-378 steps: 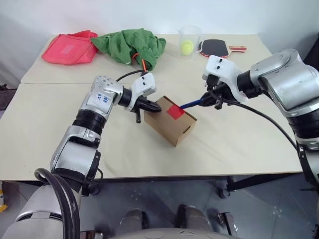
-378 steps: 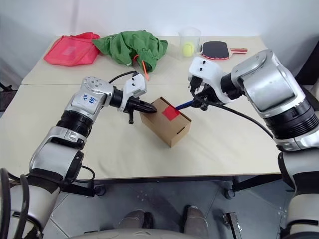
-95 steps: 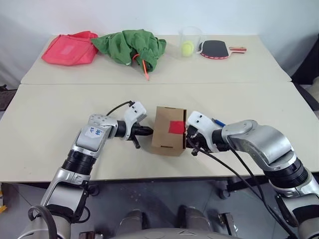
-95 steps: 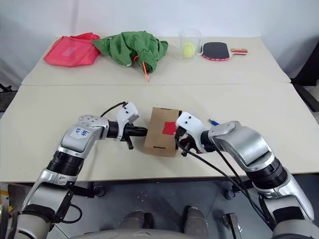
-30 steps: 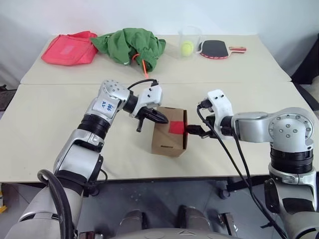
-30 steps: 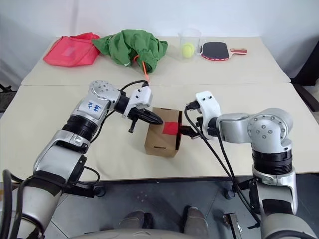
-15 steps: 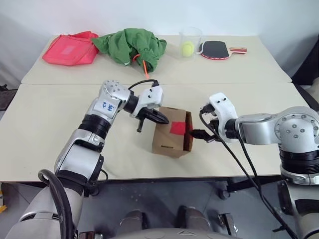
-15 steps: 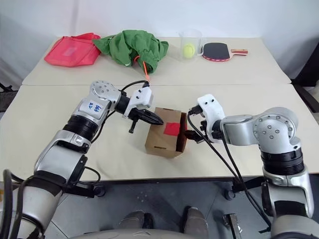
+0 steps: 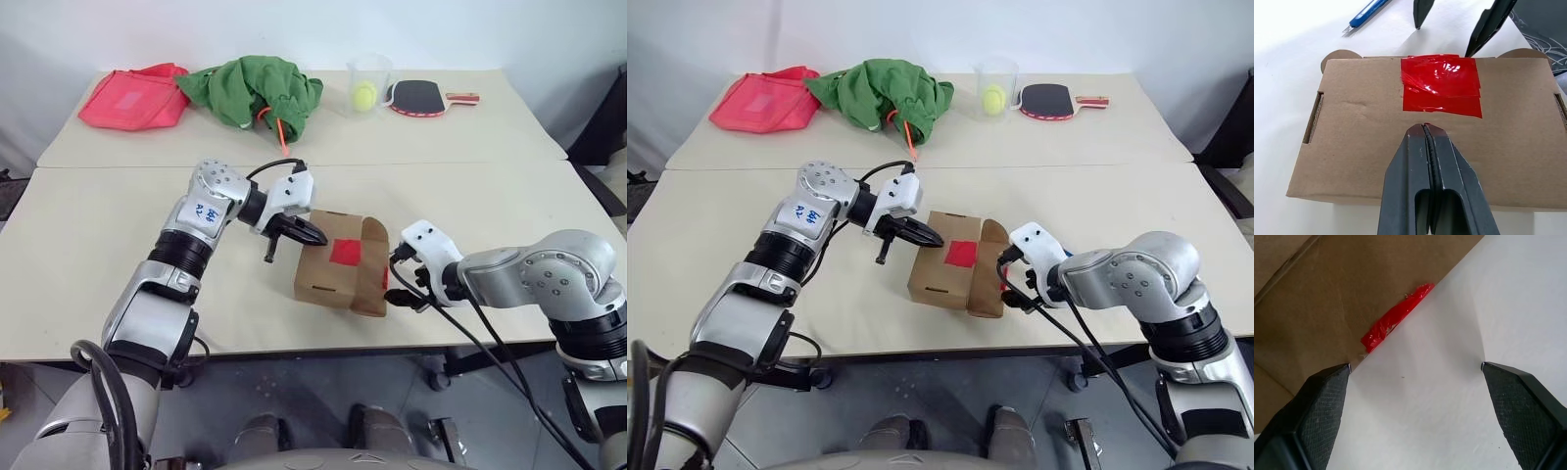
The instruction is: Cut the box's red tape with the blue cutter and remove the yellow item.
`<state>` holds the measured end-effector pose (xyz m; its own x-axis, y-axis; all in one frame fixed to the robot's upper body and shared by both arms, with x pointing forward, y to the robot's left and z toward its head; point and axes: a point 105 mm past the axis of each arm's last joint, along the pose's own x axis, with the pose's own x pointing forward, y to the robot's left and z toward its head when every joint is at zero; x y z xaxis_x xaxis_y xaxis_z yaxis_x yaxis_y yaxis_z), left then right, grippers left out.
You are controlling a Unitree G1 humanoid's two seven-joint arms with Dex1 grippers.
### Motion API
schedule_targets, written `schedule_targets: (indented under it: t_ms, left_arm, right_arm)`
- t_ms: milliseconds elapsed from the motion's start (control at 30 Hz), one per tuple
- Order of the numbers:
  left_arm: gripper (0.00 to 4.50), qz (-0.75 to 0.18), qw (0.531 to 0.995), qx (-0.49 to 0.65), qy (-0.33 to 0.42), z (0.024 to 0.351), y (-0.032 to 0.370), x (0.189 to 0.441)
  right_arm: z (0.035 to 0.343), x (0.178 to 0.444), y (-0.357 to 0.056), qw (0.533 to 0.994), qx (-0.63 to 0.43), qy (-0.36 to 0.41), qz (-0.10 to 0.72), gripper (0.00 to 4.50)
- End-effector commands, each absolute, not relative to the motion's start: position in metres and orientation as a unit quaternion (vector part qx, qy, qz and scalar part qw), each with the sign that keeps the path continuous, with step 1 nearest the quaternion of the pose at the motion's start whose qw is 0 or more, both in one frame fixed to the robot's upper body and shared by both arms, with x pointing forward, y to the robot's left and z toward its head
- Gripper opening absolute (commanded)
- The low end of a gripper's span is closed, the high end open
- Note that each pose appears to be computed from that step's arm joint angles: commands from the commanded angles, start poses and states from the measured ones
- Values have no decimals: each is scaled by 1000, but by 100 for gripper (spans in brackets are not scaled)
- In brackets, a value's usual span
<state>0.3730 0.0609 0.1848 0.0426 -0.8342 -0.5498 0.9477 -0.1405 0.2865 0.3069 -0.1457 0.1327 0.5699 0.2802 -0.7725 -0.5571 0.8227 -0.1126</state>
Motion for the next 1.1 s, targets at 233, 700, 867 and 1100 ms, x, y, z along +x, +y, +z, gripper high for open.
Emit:
schedule_targets:
  t_ms: [233,700,867,1100]
  left_arm:
    - [0,-681,648,314,137,162,76,367]
    - [0,-671,659,300,160,152,91,352]
    - [0,-670,660,297,166,149,93,347]
    - [0,-667,661,301,164,152,90,350]
  right_arm:
    - [153,305,-131,876,-45,370,305,446]
    - [130,301,-139,855,138,399,299,446]
    - [134,306,-132,841,211,383,320,446]
    - [131,312,-120,824,223,397,337,446]
